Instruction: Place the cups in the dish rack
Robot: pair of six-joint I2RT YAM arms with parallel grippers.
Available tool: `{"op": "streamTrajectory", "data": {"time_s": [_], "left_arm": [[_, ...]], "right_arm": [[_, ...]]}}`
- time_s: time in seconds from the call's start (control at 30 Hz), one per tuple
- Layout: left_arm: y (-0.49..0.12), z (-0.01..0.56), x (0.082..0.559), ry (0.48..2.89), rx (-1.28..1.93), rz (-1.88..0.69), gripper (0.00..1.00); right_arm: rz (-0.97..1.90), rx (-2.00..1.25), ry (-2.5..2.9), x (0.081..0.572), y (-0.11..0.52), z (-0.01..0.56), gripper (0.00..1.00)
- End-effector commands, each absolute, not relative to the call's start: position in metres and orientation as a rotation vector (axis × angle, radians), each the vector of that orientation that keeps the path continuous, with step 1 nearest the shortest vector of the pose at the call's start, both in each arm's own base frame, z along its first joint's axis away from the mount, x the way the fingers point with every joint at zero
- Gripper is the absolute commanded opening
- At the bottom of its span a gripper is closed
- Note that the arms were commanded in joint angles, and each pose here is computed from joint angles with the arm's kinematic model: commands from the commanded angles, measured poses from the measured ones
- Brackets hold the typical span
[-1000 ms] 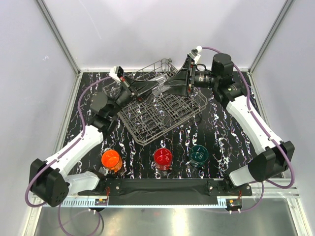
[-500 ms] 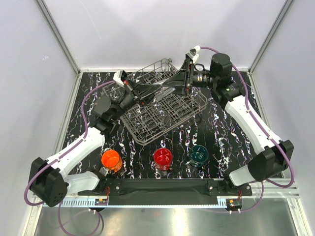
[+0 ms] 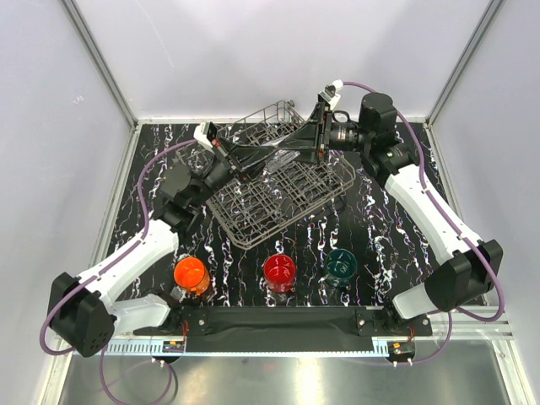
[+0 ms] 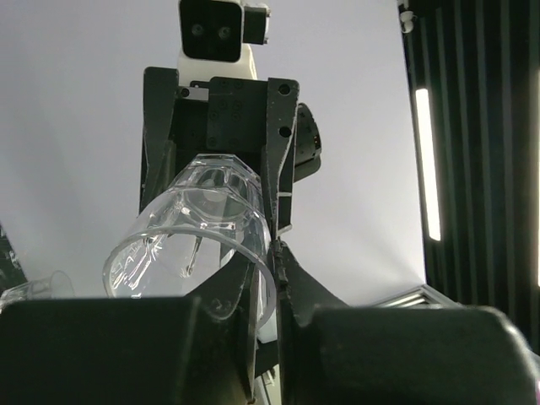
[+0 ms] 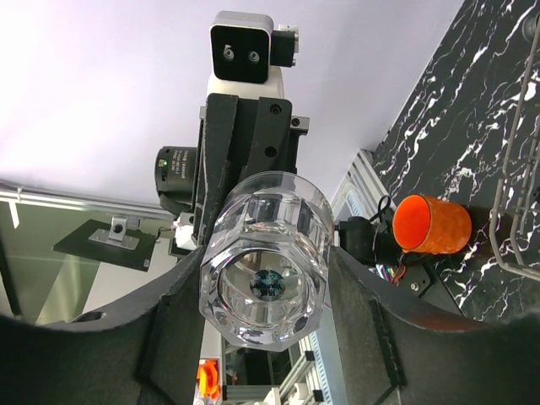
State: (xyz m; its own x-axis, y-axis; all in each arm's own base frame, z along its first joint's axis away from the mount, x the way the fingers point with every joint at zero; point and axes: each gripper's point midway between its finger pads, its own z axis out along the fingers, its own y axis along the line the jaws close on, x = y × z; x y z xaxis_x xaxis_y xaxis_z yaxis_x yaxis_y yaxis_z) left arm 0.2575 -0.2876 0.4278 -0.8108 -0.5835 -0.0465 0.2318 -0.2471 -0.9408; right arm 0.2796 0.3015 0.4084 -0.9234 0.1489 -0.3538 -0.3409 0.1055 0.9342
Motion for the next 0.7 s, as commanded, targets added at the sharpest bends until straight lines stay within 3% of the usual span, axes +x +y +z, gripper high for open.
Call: {"op": "streamTrajectory", "data": {"time_s": [0.0, 0.07, 0.1, 0.17, 0.2, 0.3, 0.67], "left_arm": [[-0.287, 0.420, 0.245, 1.570, -0.406, -2.047, 0.16], [-0.288, 0.404, 0.243, 1.634, -0.416, -2.016, 0.25], [-0.285, 0.405, 0.239, 1.632, -0.410, -2.015, 0.41], [-0.282, 0.392, 0.239, 1.673, -0.436, -1.985, 0.58], [-0.277, 0.394, 0.234, 1.665, -0.408, -1.968, 0.75], [-0.267, 0.373, 0.230, 1.753, -0.417, -1.859, 0.99], [-0.220, 0.319, 0.191, 2.050, -0.453, -1.532, 0.99]], "right_arm": [[1.864, -0.275, 1.987, 0.271, 0.305, 0.414, 0.00], [1.854, -0.260, 2.002, 0.272, 0.304, 0.410, 0.00], [1.850, -0.256, 2.009, 0.272, 0.305, 0.408, 0.00], [1.834, -0.224, 2.035, 0.275, 0.304, 0.401, 0.00], [1.823, -0.215, 2.044, 0.276, 0.304, 0.398, 0.00], [1.811, -0.181, 2.068, 0.277, 0.303, 0.391, 0.00], [1.632, -0.020, 2.167, 0.291, 0.293, 0.364, 0.00]]}}
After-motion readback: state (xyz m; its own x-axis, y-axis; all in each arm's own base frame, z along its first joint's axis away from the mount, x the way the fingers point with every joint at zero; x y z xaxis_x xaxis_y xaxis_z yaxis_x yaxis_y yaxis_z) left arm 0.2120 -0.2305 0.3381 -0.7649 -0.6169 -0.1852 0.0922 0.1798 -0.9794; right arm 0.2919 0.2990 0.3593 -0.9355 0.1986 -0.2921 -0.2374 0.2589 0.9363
